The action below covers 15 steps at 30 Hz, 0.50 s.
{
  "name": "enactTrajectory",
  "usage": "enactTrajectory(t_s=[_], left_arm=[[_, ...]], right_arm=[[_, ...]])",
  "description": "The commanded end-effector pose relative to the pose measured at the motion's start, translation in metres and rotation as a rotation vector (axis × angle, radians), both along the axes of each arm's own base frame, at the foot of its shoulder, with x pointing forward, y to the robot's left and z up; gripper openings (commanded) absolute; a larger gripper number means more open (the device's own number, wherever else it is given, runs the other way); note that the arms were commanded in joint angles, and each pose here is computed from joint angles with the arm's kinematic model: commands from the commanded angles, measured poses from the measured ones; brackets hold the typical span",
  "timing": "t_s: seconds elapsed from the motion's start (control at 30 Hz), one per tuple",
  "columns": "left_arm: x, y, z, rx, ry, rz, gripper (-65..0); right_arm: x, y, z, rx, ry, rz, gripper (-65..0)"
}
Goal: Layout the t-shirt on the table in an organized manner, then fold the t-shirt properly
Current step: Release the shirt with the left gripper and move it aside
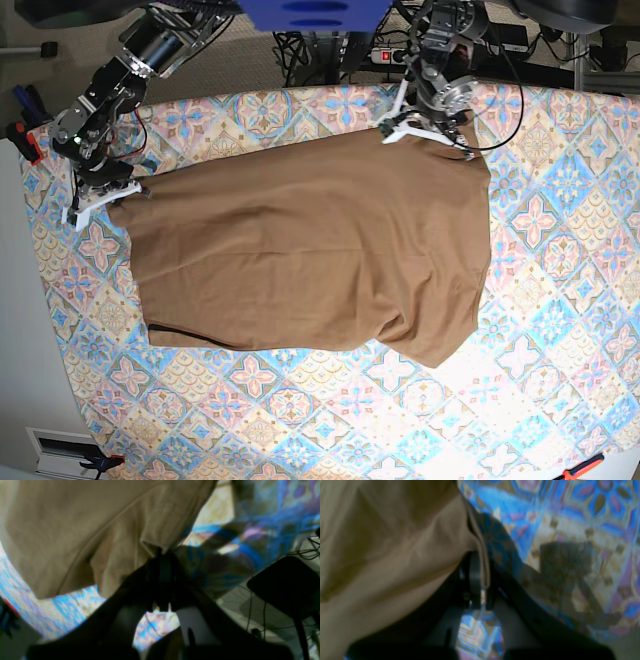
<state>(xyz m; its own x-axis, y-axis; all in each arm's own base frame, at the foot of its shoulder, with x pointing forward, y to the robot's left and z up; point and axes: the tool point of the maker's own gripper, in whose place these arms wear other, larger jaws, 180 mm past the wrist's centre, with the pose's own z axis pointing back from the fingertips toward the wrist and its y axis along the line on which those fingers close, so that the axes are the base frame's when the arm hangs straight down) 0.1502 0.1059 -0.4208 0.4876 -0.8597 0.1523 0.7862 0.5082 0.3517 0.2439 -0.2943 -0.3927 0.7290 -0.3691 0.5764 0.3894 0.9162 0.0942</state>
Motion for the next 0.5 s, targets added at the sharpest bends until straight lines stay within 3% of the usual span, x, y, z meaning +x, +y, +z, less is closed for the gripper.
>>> enactTrajectory(t_s=[0.0,0.13,0.33,0.47], left_arm=[[0.004,-0.014,0.006,-0.041,-0.022,-0.013,-65.0],[0.012,-0.040,0.011,-0.118,-0.038,0.001,-65.0],[0.039,-0.069,0.028,-0.296,-0.144,0.089,-65.0],[0.038,-0.066,0.028,-0.272,-0.151,0.086,-65.0]], right_arm=[[0.010,-0.004,0.012,-0.017,-0.053,-0.006,-65.0],[0.010,0.006,0.008,0.009,-0.053,-0.007,-65.0],[0.008,0.010,0.000,0.030,-0.036,-0.004,-65.0],[0.004,0.012,-0.013,0.057,-0.004,-0.008,-65.0]])
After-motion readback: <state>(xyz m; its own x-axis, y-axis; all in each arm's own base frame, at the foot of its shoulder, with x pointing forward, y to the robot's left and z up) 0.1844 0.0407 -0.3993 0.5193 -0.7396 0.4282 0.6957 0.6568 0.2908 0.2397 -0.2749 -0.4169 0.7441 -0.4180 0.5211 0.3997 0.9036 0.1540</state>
